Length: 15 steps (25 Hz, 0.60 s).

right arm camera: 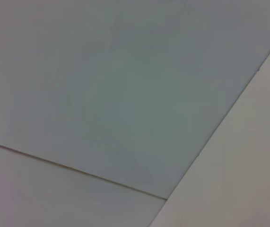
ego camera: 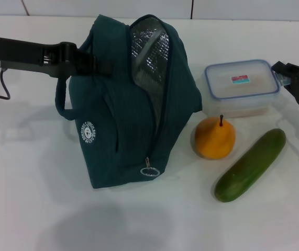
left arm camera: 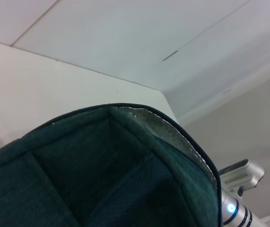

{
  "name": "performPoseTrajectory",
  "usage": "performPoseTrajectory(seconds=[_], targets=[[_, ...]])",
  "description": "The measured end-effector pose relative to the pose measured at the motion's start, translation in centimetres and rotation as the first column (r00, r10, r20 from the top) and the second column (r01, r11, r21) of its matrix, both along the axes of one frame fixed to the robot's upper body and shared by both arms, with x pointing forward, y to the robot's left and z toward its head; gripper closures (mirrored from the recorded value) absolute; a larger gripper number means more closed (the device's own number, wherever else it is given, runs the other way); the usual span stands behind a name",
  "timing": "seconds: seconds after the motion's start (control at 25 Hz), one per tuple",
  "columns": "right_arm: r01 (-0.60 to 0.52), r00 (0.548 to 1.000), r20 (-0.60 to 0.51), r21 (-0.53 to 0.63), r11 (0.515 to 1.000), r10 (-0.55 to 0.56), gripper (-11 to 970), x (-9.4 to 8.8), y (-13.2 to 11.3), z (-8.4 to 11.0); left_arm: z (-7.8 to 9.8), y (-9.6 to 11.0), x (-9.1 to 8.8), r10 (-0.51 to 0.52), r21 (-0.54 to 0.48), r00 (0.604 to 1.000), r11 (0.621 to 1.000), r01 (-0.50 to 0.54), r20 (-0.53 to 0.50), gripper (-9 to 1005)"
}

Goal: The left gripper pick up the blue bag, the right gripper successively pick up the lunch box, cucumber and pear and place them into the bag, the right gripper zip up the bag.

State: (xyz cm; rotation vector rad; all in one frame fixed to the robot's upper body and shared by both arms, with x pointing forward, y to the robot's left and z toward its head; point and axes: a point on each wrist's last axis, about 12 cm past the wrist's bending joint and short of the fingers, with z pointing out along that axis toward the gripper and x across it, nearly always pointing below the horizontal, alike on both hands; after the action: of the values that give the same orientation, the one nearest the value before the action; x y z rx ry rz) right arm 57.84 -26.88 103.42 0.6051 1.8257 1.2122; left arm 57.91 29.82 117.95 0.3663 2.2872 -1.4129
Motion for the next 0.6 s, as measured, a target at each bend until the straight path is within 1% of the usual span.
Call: performPoseTrajectory(seconds=[0.16, 0.36, 0.6], targets=[[0.003, 1.0, -0.007, -0.006, 1.0, -0.003, 734, 0.01, -0.05, -0.1, -0.1, -0.02, -0.04, -0.004, 0.0, 1.0, 1.0, 0.004, 0.005, 957], [0.002, 1.0, -0.008, -0.008, 1.0, -0.002, 833, 0.02, -0.02, -0.12, -0.19, 0.04, -0.12, -0.004, 0.0, 1.0, 1.0, 0.004, 0.007, 957], [0.0, 1.0, -0.003, -0.007, 1.0, 0.0, 854, -0.13, -0.06, -0.15, -0.26, 0.16, -0.2, -0.003, 0.003, 1.0, 1.0, 0.003, 0.01, 957]])
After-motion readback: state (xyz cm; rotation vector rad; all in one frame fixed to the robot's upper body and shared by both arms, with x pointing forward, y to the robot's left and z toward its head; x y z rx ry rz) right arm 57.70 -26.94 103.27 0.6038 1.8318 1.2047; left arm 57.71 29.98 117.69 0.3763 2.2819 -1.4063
